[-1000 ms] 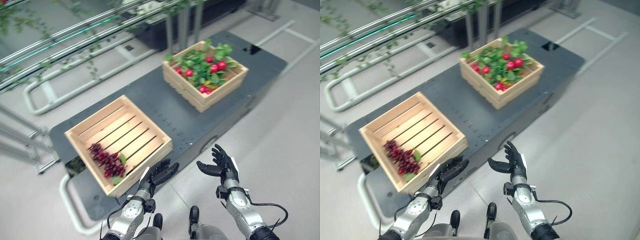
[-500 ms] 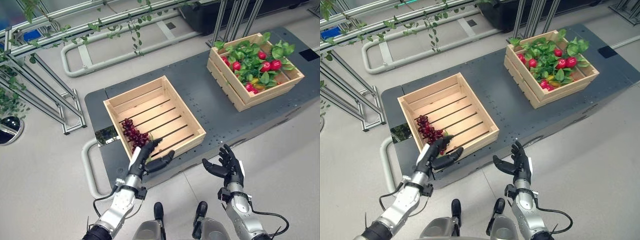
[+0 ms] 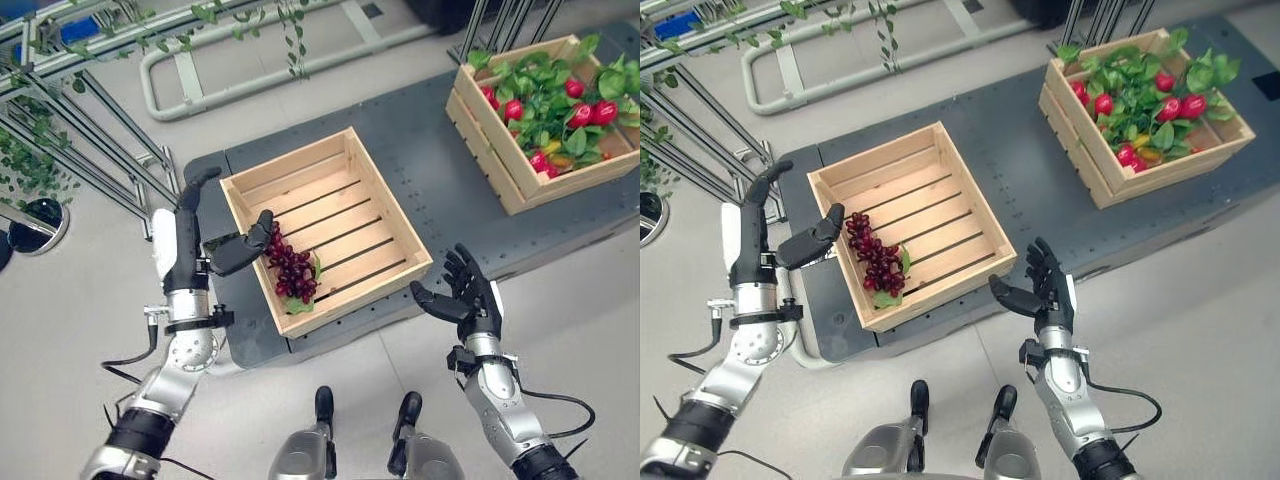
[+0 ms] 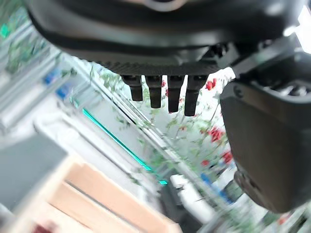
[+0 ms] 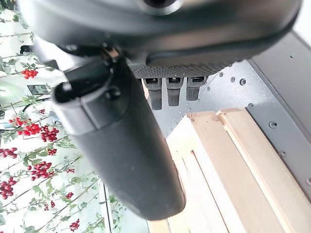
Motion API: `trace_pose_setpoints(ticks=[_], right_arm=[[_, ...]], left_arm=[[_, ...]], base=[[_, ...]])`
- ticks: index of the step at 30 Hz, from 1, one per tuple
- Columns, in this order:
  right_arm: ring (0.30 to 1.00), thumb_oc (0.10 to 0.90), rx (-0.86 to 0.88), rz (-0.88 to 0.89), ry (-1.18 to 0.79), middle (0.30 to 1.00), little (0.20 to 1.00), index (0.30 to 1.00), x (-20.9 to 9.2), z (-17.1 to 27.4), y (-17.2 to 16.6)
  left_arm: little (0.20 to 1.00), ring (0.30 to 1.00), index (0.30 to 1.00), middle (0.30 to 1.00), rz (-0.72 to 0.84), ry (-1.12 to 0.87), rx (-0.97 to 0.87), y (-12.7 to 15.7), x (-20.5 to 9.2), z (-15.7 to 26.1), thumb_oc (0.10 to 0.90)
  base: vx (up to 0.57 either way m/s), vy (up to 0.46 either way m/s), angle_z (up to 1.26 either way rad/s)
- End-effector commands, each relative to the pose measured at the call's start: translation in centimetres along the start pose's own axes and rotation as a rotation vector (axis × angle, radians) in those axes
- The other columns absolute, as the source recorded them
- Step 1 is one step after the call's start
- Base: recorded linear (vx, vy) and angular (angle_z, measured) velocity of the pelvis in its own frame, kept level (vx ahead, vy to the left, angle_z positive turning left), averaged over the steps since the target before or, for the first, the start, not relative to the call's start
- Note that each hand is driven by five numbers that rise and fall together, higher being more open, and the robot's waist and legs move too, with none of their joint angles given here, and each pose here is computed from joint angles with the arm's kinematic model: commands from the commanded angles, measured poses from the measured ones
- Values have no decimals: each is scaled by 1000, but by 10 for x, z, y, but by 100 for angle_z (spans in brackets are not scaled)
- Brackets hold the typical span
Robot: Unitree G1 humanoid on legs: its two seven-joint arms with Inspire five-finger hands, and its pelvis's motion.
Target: Pick up the fruits from the basket on one side to the basket on the other side
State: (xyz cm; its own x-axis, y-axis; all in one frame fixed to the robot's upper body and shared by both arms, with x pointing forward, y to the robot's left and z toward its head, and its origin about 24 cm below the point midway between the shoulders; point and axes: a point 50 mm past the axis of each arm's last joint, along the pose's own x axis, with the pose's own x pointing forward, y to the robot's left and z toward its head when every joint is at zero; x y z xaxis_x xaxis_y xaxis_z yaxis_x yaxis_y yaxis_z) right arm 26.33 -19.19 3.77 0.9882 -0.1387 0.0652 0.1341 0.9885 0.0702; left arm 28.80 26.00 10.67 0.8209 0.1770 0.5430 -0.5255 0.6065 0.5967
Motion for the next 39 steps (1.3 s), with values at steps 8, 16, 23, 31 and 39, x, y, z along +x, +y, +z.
trace_pose_setpoints(ticks=[8,16,23,31,39], right_arm=[[900,800,-127,219,-291,900,900,900,44,81,12],[900,800,-162,202,-301,900,900,900,49,84,10],[900,800,-168,234,-314,900,900,900,51,94,15],[900,800,-127,228,-326,900,900,900,52,99,18],[900,800,-93,229,-318,900,900,900,48,94,15]], left_arm=[[900,900,900,900,-14,-302,724,47,91,20,800],[900,900,900,900,-204,-378,1104,53,117,34,800],[900,900,900,900,-453,-313,1460,59,124,31,800],[900,900,900,900,-495,-160,1586,76,140,51,800],[900,900,900,900,-416,-120,1718,98,148,60,800]], base=[[-101,177,-21],[-44,52,-2],[9,24,4],[-35,-38,5],[-17,-25,2]])
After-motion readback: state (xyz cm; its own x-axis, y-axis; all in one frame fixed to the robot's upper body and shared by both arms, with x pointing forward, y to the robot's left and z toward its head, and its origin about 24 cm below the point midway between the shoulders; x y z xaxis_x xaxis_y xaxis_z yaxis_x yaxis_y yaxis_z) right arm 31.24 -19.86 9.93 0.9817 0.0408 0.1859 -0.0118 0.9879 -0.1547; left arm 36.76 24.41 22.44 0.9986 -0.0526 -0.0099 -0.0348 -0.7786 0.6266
